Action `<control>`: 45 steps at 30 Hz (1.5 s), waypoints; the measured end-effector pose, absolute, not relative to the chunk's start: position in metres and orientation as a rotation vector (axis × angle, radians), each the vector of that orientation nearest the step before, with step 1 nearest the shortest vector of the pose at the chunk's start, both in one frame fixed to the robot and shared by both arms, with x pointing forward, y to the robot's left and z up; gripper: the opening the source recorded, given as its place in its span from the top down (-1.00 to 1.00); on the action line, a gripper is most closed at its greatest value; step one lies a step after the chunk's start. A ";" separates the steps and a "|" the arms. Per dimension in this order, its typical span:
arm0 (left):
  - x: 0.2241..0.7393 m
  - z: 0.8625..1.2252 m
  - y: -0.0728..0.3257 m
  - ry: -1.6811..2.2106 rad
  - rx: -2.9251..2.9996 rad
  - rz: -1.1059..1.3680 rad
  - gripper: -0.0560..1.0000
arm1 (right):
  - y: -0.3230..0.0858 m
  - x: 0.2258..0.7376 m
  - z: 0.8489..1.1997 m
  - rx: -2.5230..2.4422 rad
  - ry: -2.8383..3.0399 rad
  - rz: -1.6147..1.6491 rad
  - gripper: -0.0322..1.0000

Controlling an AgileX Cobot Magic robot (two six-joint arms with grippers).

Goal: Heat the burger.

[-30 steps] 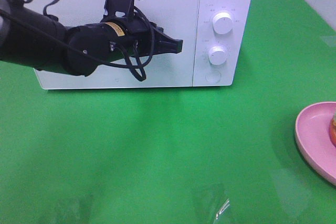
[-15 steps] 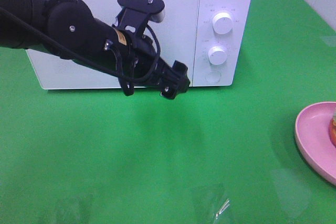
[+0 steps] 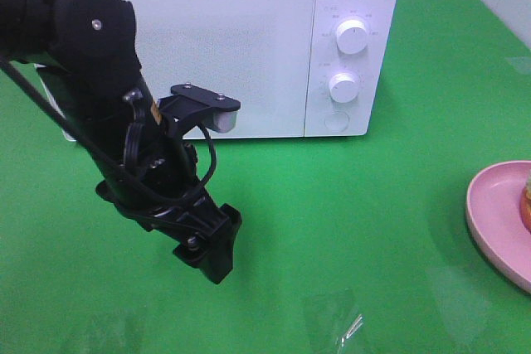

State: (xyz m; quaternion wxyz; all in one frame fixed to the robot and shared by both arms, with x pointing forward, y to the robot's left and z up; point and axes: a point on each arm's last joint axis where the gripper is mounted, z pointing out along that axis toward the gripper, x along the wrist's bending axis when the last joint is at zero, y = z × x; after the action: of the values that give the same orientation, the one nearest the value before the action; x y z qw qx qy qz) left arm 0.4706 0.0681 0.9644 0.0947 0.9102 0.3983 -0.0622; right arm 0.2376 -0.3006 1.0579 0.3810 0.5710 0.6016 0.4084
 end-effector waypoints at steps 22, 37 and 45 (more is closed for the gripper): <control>0.492 1.068 0.282 1.903 2.125 -0.025 -0.90 | -0.301 0.238 1.058 1.457 1.536 1.042 -0.48; 0.381 1.056 0.302 1.926 1.984 0.337 -0.90 | -0.301 0.238 1.058 1.457 1.536 1.042 -0.48; 0.336 1.044 0.300 1.845 1.914 0.500 -0.90 | -0.301 0.238 1.058 1.457 1.536 1.042 -0.48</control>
State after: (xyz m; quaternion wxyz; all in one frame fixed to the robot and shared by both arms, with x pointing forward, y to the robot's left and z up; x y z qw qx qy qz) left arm 0.3359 0.3000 1.0437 0.2167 0.6907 0.6659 0.1804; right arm 0.2376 -0.3006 1.0579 0.3810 0.5710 0.6016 0.4084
